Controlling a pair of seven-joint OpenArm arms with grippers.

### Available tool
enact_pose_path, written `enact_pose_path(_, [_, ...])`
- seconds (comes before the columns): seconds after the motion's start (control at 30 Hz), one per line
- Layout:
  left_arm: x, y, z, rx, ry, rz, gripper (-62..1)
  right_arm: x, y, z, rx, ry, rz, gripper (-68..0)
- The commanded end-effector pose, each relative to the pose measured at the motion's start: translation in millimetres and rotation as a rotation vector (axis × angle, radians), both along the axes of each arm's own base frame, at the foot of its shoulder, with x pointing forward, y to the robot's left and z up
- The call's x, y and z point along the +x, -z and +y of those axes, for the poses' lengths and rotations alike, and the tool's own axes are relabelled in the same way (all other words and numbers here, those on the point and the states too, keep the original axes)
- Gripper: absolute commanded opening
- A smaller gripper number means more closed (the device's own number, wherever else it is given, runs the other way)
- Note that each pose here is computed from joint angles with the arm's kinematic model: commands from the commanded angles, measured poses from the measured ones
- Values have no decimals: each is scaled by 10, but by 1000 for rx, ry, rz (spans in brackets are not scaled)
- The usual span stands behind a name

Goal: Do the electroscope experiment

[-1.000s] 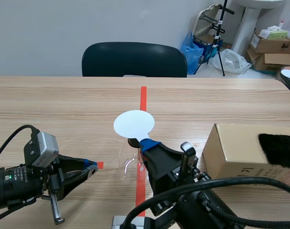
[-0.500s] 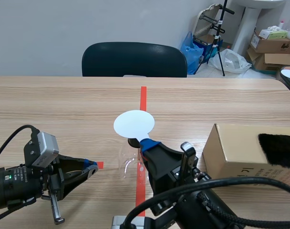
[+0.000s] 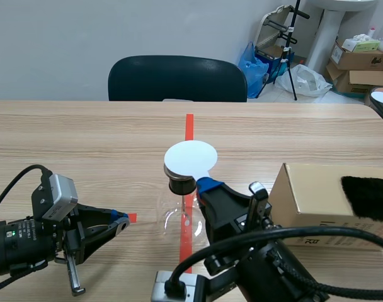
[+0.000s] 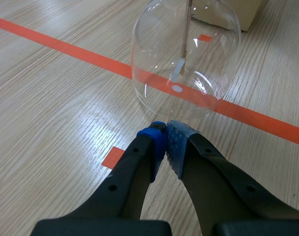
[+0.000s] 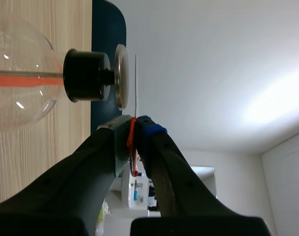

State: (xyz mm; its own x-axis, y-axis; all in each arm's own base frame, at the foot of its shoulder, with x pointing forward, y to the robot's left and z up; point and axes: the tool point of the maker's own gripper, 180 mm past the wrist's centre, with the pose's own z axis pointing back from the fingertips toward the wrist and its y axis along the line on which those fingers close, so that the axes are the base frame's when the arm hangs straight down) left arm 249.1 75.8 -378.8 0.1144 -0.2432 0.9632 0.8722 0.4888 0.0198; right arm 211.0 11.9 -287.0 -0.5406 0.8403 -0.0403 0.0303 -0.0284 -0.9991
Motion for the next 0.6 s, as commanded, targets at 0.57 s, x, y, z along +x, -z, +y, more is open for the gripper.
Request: enact_pose_path(0.57, [23, -87, -41, -30, 2, -22, -579, 305, -125, -768, 31, 451, -42, -665])
